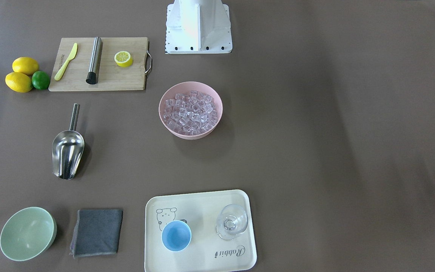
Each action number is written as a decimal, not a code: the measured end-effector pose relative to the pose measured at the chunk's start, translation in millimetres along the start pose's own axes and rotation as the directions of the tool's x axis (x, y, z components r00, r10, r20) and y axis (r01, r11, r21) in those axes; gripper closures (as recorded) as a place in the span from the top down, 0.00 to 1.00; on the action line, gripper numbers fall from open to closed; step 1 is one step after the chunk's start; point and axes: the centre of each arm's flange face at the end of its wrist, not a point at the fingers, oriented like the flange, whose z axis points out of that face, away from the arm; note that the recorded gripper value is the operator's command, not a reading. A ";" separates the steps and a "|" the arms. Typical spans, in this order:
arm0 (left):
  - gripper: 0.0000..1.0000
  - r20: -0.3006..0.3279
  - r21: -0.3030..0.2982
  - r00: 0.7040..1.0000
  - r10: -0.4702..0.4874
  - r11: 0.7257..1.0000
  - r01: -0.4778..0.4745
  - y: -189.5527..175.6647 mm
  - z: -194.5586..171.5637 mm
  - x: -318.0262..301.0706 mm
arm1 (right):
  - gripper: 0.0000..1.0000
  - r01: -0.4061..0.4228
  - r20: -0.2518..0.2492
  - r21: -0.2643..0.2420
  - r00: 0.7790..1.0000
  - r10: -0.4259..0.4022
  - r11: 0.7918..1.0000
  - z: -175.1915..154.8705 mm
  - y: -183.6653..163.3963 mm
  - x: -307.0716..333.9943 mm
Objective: Put ice in cup with scoop
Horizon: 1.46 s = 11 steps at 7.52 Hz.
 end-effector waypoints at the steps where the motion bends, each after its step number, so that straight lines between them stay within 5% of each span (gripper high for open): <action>1: 0.98 0.000 0.000 1.000 0.001 1.000 -0.001 -0.7 0.1 1.1 | 1.00 -0.001 0.001 0.000 1.000 0.001 1.000 0.1 0.6 0.3; 7: 0.98 0.006 0.012 1.000 -0.010 1.000 0.010 0.6 -6.6 2.9 | 1.00 -0.009 0.002 -0.001 1.000 0.009 1.000 1.1 5.2 4.1; 11: 0.98 0.065 0.032 0.998 0.005 0.999 -0.007 -2.3 -15.6 19.9 | 1.00 -0.017 0.002 0.013 1.000 0.017 1.000 -5.2 -0.8 -8.6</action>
